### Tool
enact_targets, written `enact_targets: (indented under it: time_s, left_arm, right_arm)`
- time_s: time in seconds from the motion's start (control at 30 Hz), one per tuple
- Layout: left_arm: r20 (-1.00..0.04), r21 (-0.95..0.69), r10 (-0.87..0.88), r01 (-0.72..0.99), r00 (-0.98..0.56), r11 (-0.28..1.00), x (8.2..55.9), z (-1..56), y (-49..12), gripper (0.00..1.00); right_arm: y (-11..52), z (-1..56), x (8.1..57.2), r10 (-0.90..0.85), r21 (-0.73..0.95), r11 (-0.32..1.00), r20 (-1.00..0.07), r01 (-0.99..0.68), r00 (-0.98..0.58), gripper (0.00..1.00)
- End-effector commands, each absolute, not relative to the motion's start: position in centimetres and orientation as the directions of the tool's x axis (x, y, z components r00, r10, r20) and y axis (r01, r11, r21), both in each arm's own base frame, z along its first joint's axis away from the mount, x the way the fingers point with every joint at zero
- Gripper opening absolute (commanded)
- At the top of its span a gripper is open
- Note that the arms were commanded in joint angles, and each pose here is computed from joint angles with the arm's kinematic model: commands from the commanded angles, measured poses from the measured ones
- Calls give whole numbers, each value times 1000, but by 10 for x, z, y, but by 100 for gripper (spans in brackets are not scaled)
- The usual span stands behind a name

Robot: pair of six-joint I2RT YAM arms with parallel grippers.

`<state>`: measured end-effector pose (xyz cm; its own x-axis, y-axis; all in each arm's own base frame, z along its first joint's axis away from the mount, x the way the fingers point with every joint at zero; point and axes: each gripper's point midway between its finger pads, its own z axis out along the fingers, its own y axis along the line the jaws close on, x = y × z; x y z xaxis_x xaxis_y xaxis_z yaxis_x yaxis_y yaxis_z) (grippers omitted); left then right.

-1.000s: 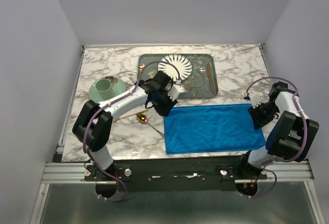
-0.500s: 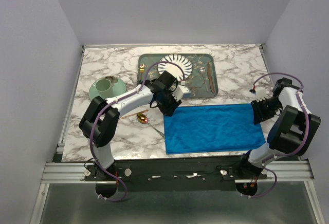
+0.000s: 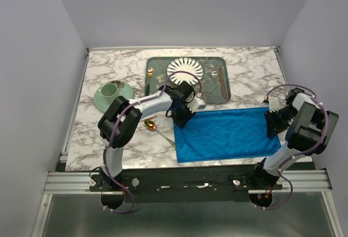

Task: Fold the napkin into a case and place the utensils inside
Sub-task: Smooth out the rectangle-folded napkin at the center of the board.

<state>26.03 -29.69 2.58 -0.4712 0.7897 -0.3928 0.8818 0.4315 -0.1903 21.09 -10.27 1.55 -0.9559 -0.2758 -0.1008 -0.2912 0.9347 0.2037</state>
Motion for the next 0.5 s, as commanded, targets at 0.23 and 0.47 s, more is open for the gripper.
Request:
enact_targets:
  time_s: [0.23,0.47]
  left_arm:
    - [-460,-181,752,879,-472,441,272,61,-301,37]
    - [-521,-127,775,930,-358,344,237,90,-305,44]
  right_arm:
    - [-115,62,227,-253,115,952,-226,-284,-941,42]
    - [-147,70,194,-116,126,982,-202,-143,-972,44]
